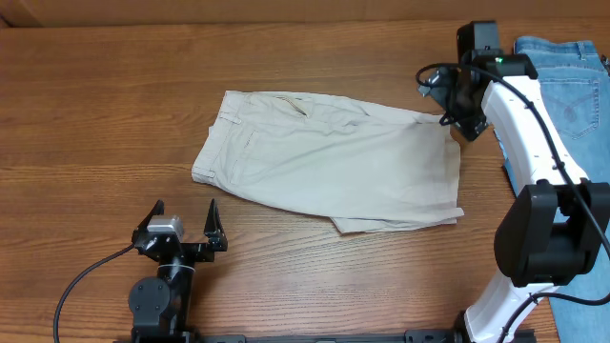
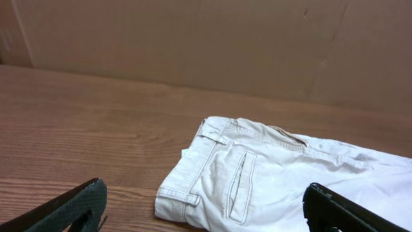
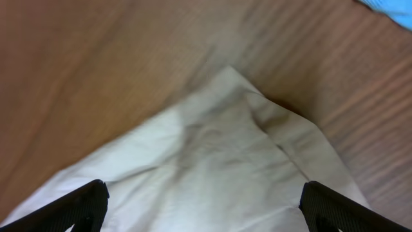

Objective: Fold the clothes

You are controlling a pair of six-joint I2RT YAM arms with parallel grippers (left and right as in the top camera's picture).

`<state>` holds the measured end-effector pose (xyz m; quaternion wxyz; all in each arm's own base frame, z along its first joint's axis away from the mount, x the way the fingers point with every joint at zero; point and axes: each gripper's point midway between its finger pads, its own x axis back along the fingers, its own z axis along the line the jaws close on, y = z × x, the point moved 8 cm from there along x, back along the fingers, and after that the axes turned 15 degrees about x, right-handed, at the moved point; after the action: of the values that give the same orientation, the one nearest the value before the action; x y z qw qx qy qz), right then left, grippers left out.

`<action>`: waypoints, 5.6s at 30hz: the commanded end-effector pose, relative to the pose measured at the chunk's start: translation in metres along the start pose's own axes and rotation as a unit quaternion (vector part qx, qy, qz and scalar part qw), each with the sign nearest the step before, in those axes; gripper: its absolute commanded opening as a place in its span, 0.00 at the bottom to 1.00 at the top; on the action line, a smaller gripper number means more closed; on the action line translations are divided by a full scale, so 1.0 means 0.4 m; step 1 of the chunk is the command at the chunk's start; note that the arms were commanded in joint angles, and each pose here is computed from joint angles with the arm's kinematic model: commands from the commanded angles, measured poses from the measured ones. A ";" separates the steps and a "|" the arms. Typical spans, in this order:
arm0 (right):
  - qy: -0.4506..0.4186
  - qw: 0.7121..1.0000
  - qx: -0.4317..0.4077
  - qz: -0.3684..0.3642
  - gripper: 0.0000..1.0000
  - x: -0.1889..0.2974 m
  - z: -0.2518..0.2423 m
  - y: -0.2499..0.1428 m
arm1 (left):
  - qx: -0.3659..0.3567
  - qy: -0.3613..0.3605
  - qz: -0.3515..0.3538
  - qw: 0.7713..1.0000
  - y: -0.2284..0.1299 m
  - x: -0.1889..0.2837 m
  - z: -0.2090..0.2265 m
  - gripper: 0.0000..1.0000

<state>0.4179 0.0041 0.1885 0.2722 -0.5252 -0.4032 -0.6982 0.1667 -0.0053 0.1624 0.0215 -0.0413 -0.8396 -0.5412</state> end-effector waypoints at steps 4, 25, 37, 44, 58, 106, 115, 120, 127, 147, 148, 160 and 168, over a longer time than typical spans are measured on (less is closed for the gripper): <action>-0.025 1.000 -0.015 -0.005 1.00 -0.018 -0.031 0.001 | 0.008 -0.017 -0.024 1.000 0.018 0.001 -0.012 1.00; -0.013 0.999 -0.017 -0.024 1.00 -0.018 -0.021 0.017 | -0.089 -0.100 0.043 0.990 0.260 -0.047 -0.172 1.00; -0.013 1.000 -0.017 -0.023 1.00 -0.018 -0.021 0.017 | -0.085 -0.077 0.340 0.933 0.308 -0.460 -0.213 1.00; -0.013 1.000 -0.017 -0.023 1.00 -0.018 -0.021 0.017 | -0.122 -0.087 0.395 0.907 0.206 -0.613 -0.157 1.00; -0.013 1.000 -0.017 -0.023 1.00 -0.018 -0.021 0.017 | -0.133 -0.015 0.512 0.849 -0.048 -0.704 0.029 1.00; -0.013 0.999 -0.017 -0.024 1.00 -0.018 -0.021 0.017 | -0.051 0.375 0.494 0.783 -0.083 -0.646 0.352 0.04; -0.013 0.999 -0.017 -0.024 1.00 -0.018 -0.021 0.017 | -0.006 0.369 0.506 0.780 -0.056 -0.610 0.434 0.04; -0.013 0.999 -0.017 -0.024 1.00 -0.018 -0.021 0.017 | -0.036 0.316 0.531 0.785 -0.065 -0.617 0.416 0.04; -0.013 1.000 -0.017 -0.023 1.00 -0.018 -0.021 0.017 | -0.053 0.299 0.533 0.790 -0.062 -0.630 0.401 0.14; -0.013 1.000 -0.017 -0.023 1.00 -0.018 -0.021 0.017 | -0.007 0.402 0.494 0.771 0.125 -0.653 0.361 1.00; -0.013 1.000 -0.017 -0.023 1.00 -0.018 -0.021 0.017 | -0.005 0.403 0.495 0.770 0.130 -0.653 0.359 1.00; 0.050 0.998 -0.019 0.016 1.00 -0.017 0.008 0.000 | 0.103 0.319 0.507 0.794 0.129 -0.677 0.298 1.00; 0.187 0.982 0.008 -0.005 1.00 0.002 0.087 0.037 | 0.104 0.309 0.494 0.806 0.134 -0.693 0.297 1.00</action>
<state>0.4379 0.0138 0.1890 0.2981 -0.4480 -0.3693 -0.7576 0.4407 0.1157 0.1362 0.5632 -0.2781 -0.6896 -0.3603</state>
